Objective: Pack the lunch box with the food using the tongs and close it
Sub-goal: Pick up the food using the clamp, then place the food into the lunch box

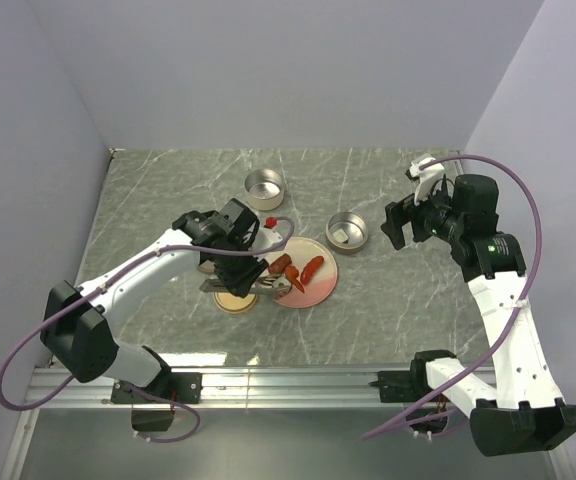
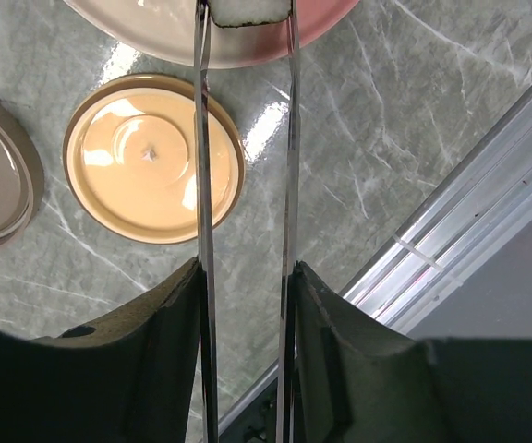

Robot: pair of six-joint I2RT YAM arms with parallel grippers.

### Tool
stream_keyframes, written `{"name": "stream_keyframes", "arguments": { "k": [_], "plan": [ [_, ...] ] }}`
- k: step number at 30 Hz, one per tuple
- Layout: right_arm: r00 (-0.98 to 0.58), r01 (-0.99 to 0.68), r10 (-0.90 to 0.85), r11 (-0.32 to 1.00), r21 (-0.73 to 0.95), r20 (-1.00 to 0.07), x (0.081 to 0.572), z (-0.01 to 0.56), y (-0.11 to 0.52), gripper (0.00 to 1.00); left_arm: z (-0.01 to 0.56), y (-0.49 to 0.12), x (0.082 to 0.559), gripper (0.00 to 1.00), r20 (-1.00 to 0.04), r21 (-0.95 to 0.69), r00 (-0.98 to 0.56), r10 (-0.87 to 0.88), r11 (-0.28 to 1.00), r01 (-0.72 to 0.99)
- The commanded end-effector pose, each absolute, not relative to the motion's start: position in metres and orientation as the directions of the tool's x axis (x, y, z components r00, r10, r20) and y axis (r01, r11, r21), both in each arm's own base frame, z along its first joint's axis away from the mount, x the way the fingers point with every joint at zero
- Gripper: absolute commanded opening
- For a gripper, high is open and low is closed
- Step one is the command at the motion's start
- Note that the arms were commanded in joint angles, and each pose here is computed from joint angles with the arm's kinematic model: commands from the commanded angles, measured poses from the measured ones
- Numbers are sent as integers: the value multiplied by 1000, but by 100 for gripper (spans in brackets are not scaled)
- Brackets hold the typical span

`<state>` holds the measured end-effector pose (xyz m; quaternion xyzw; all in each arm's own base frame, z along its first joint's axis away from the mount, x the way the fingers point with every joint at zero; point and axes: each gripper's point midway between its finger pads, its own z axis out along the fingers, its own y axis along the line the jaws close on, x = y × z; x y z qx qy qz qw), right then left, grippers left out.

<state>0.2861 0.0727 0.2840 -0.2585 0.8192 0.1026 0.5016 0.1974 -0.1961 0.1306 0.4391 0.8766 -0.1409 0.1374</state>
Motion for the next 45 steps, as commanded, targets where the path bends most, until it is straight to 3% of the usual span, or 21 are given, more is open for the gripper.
{"name": "stream_keyframes", "arguments": {
  "k": [1,11,17,23,33,45],
  "plan": [
    [-322,-515,-327,848,-126,-889,286,295,69,100,150,-207,207,37,-426,-109,-549,719,562,820],
    [-325,-524,-322,844,-114,-889,285,292,72,99,204,-221,212,31,-538,-106,-482,692,511,853],
    [-330,-521,-308,848,-100,-892,286,296,73,99,258,-262,252,29,-684,-77,-411,602,501,862],
    [-344,-515,-291,854,-80,-893,284,297,73,99,263,-304,284,28,-727,-129,-429,536,507,852],
    [-359,-486,-318,866,-115,-877,285,302,62,99,236,-336,331,29,-698,-49,-398,596,514,856],
    [-357,-463,-323,876,-135,-876,288,309,54,99,210,-354,346,28,-671,-51,-382,636,475,879]
  ]
}}
